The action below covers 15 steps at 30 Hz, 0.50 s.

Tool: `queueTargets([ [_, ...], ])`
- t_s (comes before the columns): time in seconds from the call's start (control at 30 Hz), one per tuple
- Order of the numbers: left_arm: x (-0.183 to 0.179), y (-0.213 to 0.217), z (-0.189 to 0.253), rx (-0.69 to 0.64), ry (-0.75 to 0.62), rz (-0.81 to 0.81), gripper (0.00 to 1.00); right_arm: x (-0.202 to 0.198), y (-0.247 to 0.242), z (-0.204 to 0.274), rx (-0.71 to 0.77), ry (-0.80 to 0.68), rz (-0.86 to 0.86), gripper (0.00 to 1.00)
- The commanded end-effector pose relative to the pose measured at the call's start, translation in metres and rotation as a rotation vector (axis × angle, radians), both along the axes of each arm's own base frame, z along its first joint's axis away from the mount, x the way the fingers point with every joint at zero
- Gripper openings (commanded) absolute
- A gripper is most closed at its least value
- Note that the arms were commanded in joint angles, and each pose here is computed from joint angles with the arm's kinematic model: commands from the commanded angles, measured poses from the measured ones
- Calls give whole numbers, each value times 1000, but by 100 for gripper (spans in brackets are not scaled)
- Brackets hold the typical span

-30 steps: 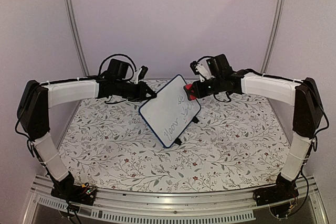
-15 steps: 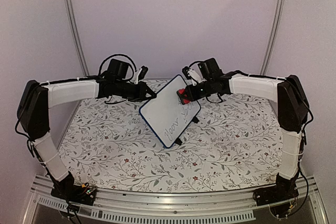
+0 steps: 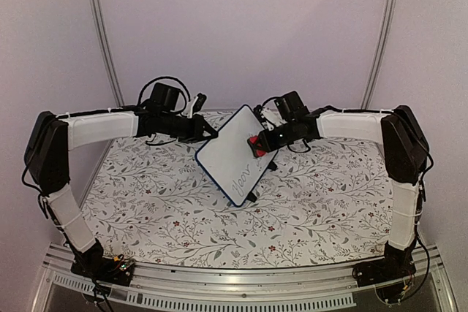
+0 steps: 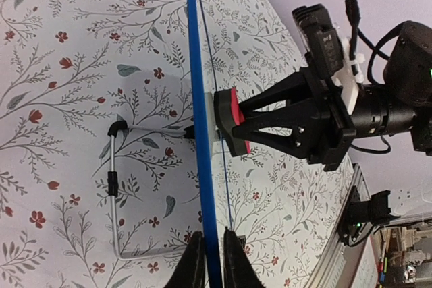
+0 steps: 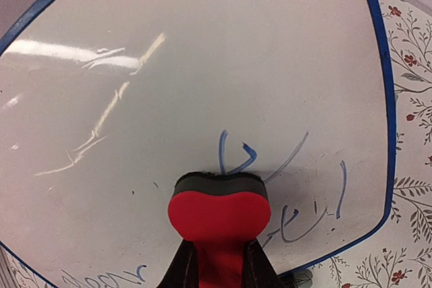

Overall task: Erase the whiteboard
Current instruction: Erase the whiteboard at the center of the board.

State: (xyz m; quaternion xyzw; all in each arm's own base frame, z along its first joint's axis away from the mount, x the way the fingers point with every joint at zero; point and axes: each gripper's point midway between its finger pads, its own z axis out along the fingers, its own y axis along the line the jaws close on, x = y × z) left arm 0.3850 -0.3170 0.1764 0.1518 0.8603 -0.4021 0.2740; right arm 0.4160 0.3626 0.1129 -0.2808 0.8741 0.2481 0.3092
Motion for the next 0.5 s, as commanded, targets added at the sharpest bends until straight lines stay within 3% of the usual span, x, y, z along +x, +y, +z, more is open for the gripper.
queueTargets([
  [0.0, 1, -5, 7, -23, -16, -23, 10, -19, 1, -14, -20, 36, 23, 5],
  [0.2, 0, -5, 7, -20, -19, -23, 10, -37, -1, -26, -32, 60, 39, 5],
  [0.47, -1, -5, 6, -22, -15, -25, 9, -36, 12, -7, -21, 26, 53, 5],
])
